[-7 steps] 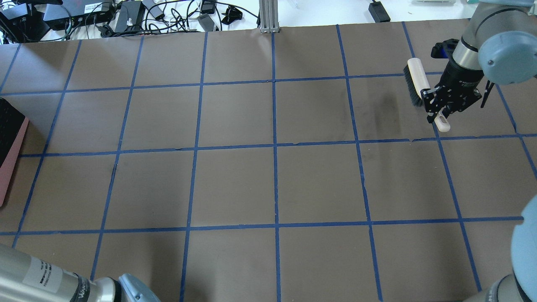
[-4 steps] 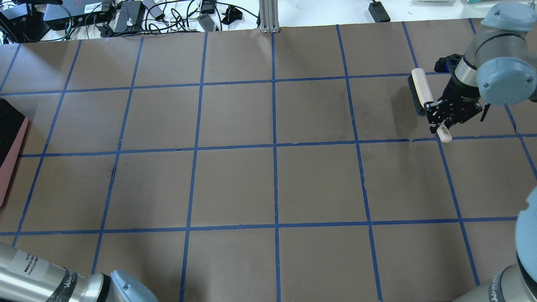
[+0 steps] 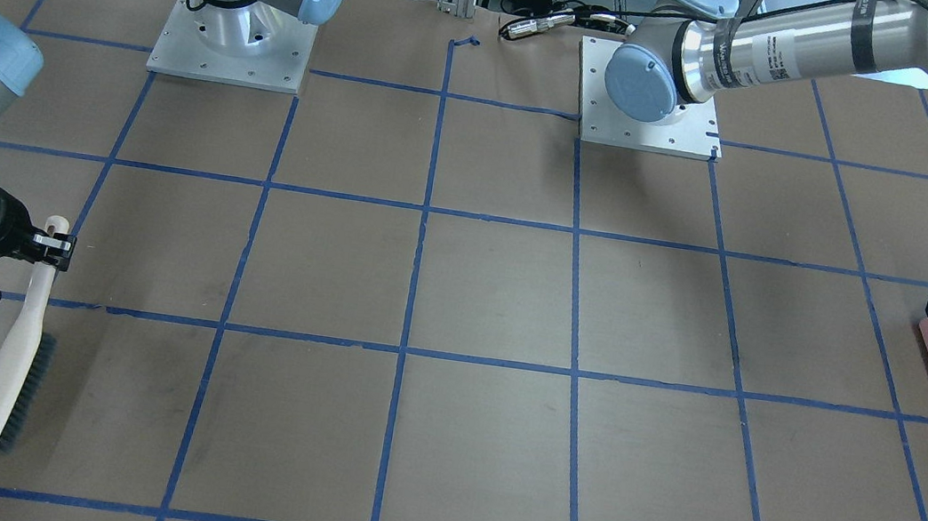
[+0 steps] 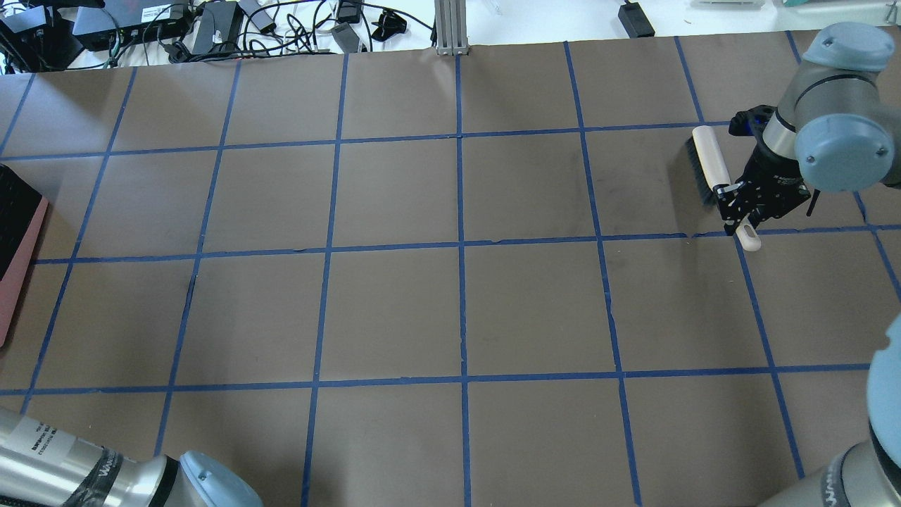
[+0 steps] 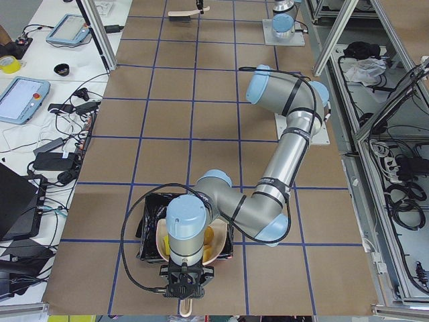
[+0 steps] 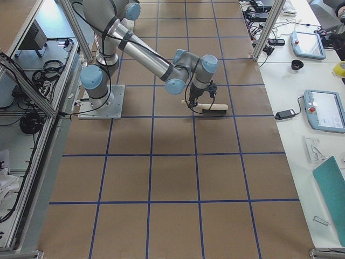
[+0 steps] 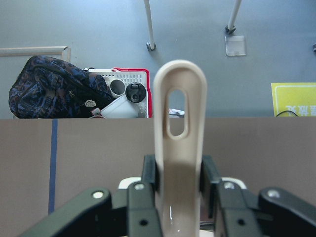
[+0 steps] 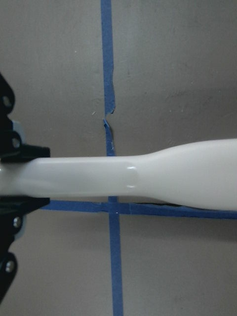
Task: Sweep and dump trash into bin
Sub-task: 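Tip the dustpan over the black bin with the left gripper to dump the items, then set down the brush and open the right gripper while the left returns the dustpan, then lower the empty dustpan onto the table with the left gripper and release it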
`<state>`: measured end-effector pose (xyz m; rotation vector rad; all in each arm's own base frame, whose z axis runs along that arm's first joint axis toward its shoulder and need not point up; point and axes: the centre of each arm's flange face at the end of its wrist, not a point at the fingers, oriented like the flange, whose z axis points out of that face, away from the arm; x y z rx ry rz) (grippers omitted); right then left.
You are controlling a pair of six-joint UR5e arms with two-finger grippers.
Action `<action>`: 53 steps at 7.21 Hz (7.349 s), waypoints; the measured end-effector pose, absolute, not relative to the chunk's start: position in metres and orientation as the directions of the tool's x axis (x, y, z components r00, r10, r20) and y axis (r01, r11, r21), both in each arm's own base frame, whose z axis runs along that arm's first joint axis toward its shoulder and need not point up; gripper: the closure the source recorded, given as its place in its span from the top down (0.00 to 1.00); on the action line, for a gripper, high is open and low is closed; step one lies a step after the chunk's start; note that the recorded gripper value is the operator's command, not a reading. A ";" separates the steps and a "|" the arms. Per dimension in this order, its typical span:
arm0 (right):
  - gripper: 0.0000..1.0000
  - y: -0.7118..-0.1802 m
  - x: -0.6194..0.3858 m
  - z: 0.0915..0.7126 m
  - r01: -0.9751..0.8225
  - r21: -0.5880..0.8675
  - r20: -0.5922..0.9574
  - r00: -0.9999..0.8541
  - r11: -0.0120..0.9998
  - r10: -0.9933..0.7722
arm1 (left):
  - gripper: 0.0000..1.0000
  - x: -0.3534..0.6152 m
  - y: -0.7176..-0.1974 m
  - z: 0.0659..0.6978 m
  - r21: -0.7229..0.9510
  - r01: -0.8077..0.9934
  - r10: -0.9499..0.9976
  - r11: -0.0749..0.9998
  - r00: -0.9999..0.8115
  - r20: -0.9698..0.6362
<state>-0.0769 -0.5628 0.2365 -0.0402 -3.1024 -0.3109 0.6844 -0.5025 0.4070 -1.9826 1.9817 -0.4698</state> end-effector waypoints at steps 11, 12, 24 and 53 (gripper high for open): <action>0.65 -0.566 -0.078 0.238 0.029 0.167 0.023 -0.999 0.985 0.025 | 0.00 0.624 -0.571 0.393 -0.702 -0.710 -0.997 0.063 -0.016 -0.074; 0.77 -0.566 -0.078 0.239 0.029 0.166 0.023 -0.999 0.986 0.026 | 0.00 0.622 -0.566 0.401 -0.722 -0.689 -0.995 0.070 0.004 -0.100; 1.00 -0.575 -0.012 0.454 -0.002 0.044 -0.005 -1.000 0.999 -0.002 | 0.00 0.370 -0.679 0.468 -0.322 -0.930 -0.974 0.178 -0.213 0.078; 1.00 -0.538 0.108 0.477 -0.072 0.076 0.013 -0.997 0.994 -0.074 | 0.26 -0.010 -0.688 0.245 -0.319 -0.947 -0.995 0.035 -0.062 0.073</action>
